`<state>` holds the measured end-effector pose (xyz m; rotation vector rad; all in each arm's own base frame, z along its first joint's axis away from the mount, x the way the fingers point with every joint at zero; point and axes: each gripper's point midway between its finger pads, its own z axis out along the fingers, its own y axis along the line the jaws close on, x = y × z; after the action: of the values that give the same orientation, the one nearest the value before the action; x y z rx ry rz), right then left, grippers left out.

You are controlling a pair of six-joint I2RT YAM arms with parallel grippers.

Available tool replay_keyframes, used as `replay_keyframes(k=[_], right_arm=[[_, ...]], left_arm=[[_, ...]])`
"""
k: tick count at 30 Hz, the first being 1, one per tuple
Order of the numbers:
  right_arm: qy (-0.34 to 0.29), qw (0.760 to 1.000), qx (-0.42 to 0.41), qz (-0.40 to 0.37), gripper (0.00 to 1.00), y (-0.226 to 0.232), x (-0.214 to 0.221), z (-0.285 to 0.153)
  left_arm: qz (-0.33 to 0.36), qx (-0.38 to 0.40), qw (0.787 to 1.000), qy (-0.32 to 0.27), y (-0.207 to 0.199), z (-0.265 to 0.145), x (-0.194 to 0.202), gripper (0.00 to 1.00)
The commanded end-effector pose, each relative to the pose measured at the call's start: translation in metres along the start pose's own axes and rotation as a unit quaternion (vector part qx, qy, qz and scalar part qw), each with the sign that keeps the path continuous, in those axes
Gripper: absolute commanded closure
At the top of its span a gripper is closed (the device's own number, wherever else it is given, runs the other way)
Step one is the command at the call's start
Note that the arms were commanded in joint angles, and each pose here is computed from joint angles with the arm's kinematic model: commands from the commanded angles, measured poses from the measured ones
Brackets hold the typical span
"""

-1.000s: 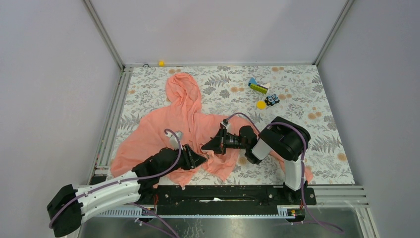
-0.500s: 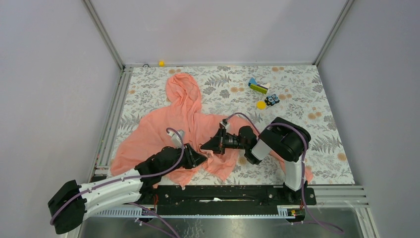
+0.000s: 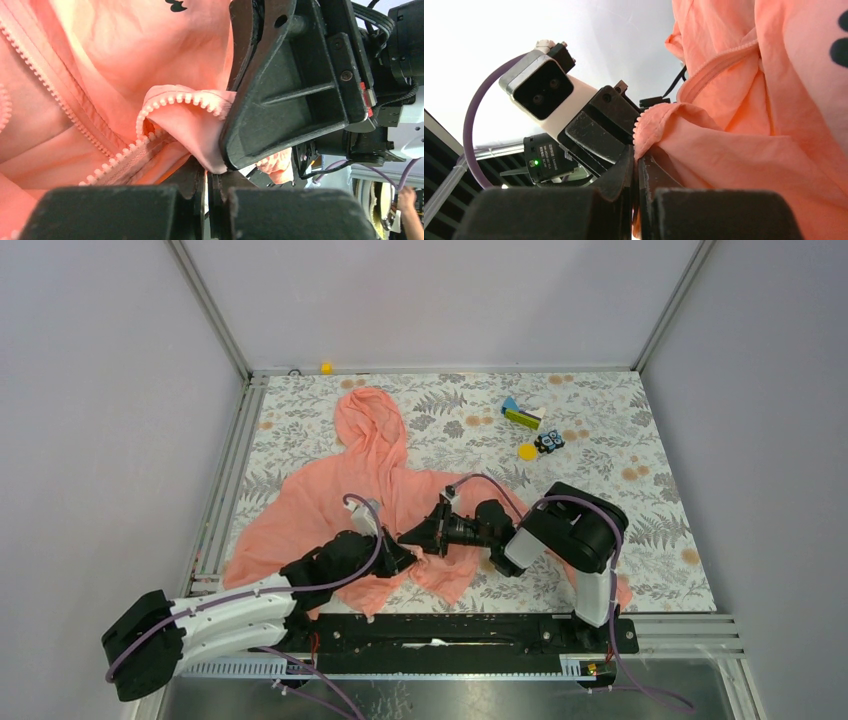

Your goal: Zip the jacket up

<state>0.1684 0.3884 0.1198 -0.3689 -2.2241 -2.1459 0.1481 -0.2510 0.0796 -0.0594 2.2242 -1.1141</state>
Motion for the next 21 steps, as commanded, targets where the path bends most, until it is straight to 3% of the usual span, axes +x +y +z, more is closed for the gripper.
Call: replay_keyframes(k=[1,8,20,21], right_arm=[[-0.008,0.993,-0.115,-0.025,1.00,0.067,0.013,-0.001],[-0.033,0.992,-0.124,-0.007,1.00,0.071,-0.003,0.009],[-0.047,0.996,-0.079,-0.009,1.00,0.036,-0.006,-0.008],[-0.047,0.996,-0.077,-0.012,1.00,0.035,-0.007,-0.010]], left_arm=[[0.050,0.010,0.999,0.019,-0.003,0.003,0.005,1.00],[0.121,0.017,0.987,0.102,-0.015,0.000,0.043,1.00],[0.101,0.015,0.993,0.055,-0.017,-0.013,0.033,1.00],[0.098,0.010,0.994,0.055,-0.016,-0.015,0.032,0.96]])
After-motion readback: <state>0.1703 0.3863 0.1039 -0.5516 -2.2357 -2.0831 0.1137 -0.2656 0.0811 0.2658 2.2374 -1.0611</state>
